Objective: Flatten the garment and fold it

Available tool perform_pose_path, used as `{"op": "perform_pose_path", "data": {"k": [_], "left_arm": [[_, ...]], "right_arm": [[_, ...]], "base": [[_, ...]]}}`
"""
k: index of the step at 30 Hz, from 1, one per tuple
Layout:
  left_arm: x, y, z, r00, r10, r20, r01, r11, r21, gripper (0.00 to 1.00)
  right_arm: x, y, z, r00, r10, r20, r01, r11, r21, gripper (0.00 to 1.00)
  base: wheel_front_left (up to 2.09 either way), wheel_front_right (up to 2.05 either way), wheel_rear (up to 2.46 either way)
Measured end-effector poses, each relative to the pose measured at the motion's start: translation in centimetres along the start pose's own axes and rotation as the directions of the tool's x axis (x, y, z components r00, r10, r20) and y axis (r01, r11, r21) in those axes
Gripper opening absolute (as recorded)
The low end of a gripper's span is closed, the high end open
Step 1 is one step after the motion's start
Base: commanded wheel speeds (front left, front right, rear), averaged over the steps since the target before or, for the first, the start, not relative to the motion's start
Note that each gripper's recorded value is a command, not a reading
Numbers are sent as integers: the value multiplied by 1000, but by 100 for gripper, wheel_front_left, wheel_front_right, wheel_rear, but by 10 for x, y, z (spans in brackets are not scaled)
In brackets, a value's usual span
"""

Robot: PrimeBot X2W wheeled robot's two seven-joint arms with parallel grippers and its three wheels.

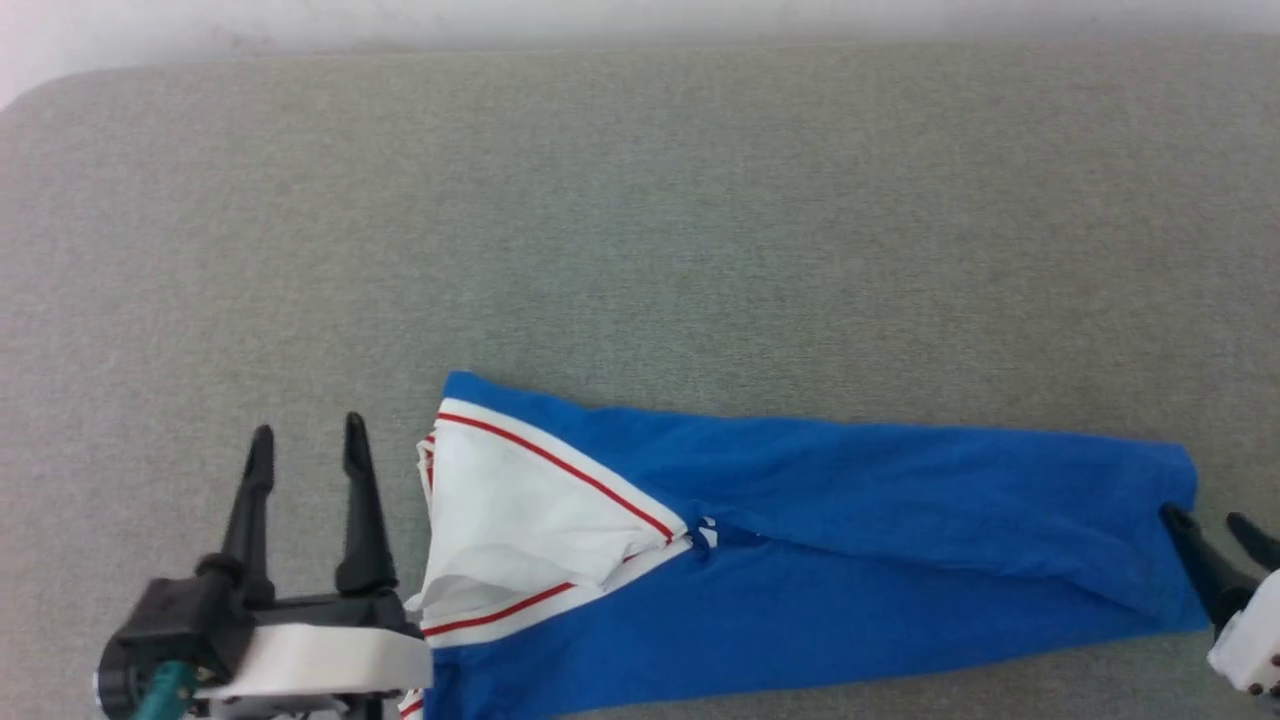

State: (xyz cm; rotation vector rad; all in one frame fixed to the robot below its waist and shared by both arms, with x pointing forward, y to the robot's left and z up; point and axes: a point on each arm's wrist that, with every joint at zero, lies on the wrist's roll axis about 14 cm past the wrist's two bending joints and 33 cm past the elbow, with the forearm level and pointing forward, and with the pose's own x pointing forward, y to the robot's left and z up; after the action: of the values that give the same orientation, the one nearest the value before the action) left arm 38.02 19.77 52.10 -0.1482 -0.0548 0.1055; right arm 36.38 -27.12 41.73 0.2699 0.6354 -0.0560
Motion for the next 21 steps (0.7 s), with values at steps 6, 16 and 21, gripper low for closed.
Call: {"op": "perform_pose_path", "data": {"k": [6,16,21], "left_arm": [[-7,-1,-3,1000,2,2,-2,998,59,100],[-16,12,-4,999,42,-16,-41,994,100,100],[-21,13,-2,999,48,-16,-46,995,83,100]], "right_arm": [[14,-4,-26,995,-21,-97,20,1000,-14,100],[26,-6,-52,977,-17,-213,15,1000,-10,0],[24,2,-48,978,15,-206,-10,1000,26,0]], "base": [[0,0,0],[0,0,0],[0,0,0]]}}
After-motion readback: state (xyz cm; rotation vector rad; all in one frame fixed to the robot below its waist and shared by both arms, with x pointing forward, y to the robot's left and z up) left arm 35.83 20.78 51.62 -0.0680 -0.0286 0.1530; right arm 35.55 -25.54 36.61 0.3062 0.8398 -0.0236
